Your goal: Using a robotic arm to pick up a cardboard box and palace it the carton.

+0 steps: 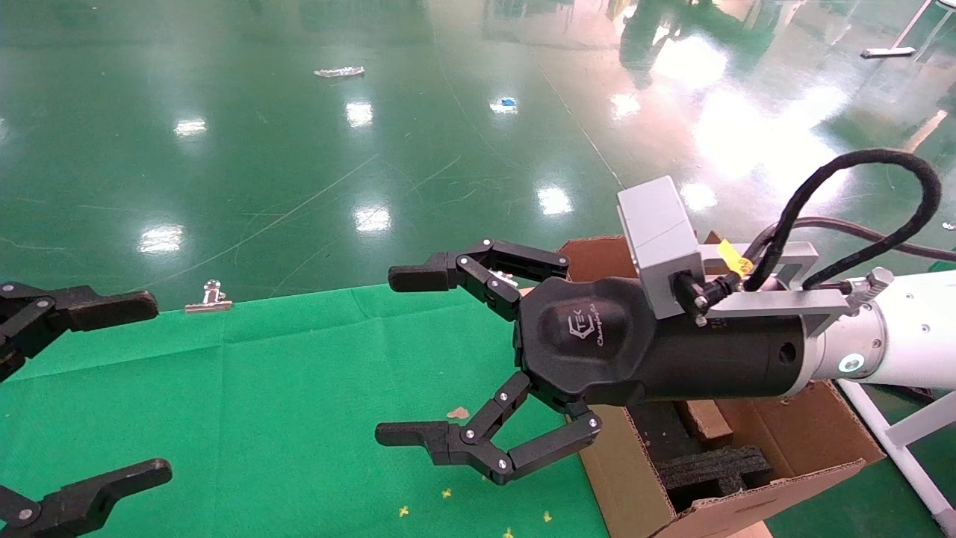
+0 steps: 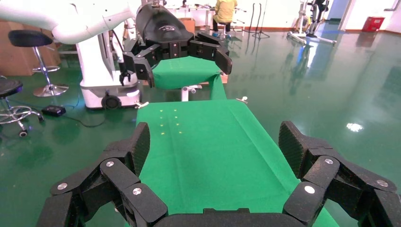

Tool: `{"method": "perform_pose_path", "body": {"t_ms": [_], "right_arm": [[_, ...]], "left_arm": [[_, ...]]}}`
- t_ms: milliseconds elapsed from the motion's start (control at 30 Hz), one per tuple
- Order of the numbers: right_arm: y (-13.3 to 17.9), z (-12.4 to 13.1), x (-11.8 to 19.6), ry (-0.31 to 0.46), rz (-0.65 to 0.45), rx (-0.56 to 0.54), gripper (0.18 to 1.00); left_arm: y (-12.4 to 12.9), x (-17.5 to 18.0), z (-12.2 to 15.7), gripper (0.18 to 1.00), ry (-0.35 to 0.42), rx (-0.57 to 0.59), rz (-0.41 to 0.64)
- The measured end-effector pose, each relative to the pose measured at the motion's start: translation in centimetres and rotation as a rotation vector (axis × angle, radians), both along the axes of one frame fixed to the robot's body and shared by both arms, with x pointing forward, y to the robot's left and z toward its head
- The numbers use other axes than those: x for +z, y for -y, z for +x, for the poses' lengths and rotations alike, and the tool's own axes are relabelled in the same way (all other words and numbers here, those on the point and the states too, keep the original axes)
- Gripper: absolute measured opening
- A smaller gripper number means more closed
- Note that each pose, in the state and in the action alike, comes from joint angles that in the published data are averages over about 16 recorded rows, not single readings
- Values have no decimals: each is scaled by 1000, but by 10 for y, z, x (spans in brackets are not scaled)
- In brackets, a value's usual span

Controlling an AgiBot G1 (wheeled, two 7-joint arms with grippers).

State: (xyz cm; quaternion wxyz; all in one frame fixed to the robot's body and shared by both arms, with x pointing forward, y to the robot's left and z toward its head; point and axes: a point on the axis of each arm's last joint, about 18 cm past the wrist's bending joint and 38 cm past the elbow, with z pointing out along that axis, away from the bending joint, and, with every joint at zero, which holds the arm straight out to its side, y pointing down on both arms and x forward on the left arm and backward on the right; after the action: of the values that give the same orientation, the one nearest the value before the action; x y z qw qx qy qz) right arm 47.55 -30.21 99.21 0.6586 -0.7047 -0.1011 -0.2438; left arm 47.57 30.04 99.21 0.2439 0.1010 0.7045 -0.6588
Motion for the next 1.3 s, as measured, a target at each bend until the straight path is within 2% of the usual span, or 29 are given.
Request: {"method": "perform_pose_path", "body": {"t_ms": [1300], "right_arm": [[0,0,0,-1,0,-1,1000]], "left_arm": [[0,0,0,1001,0,0,0]]}}
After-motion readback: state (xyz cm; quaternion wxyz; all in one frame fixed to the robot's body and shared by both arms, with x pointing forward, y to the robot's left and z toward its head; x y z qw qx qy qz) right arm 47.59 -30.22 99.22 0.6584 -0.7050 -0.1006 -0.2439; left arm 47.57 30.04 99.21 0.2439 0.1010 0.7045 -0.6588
